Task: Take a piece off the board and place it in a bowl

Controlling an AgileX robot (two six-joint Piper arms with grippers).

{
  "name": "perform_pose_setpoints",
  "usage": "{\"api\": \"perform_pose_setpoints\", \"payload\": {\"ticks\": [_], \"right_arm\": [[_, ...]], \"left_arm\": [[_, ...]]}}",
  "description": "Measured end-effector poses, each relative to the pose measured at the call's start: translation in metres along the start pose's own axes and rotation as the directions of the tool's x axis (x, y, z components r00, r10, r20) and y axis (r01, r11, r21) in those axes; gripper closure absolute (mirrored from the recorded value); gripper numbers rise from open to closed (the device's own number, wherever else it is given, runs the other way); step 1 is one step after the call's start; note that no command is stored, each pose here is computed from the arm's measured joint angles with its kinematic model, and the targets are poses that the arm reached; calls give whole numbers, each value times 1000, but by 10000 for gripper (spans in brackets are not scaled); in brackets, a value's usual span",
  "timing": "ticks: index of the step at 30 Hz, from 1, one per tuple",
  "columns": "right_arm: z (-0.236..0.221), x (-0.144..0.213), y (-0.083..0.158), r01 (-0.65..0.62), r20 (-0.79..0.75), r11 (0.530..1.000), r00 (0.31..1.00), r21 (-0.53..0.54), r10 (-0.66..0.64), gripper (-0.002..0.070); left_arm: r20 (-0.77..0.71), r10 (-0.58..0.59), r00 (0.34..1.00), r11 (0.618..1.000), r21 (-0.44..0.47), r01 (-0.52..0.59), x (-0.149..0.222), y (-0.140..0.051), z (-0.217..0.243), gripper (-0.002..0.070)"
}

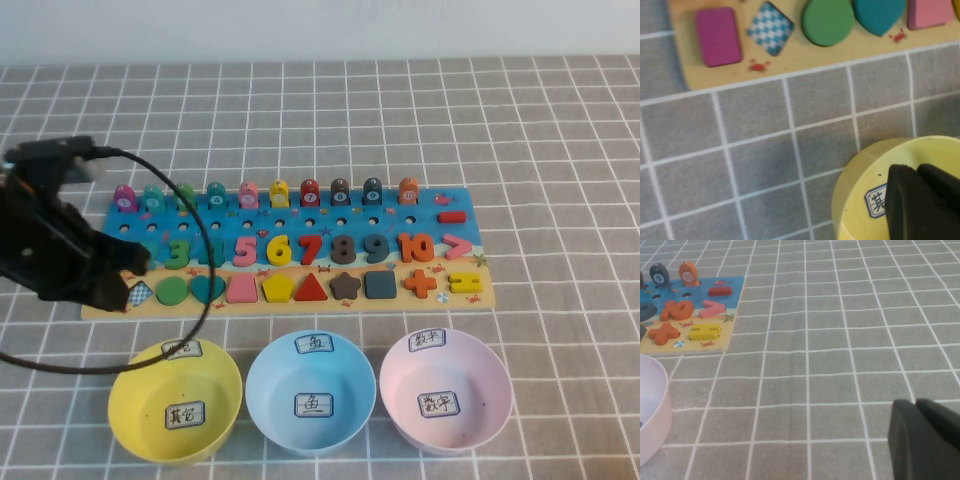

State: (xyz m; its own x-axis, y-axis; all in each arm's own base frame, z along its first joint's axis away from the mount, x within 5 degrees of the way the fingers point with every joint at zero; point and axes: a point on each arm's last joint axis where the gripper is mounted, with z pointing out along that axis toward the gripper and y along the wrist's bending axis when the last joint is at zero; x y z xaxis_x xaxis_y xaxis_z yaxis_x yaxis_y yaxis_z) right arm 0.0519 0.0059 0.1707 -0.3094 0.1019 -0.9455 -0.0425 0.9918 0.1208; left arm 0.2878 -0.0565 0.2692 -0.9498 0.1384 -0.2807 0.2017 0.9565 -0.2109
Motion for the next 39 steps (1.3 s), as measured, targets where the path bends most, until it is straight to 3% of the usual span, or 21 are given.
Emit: {"api": "perform_pose_setpoints", "payload": {"ticks": [4,11,13,16,20,39], "right_arm": [[0,0,0,0,0,1000,1000,0,0,694],[0,0,0,0,0,1000,1000,0,0,694],[0,0,0,0,0,1000,1000,0,0,694],[0,0,0,0,0,1000,1000,0,0,694],[0,0,0,0,0,1000,1000,0,0,694],[0,0,0,0,0,1000,1000,0,0,694]], "left_arm": [[-37,29,999,1000,-7,-29,-10,-6,11,675],[-44,109,993,990,-82,-113,-23,1,12,650],[-59,122,991,987,-101,-127,-27,3,12,606],[-88,128,988,984,-110,-137,-30,5,17,487],[-112,80,991,986,-138,-95,-32,10,28,358],[-96,17,995,966,-254,-41,-44,29,65,332]]}}
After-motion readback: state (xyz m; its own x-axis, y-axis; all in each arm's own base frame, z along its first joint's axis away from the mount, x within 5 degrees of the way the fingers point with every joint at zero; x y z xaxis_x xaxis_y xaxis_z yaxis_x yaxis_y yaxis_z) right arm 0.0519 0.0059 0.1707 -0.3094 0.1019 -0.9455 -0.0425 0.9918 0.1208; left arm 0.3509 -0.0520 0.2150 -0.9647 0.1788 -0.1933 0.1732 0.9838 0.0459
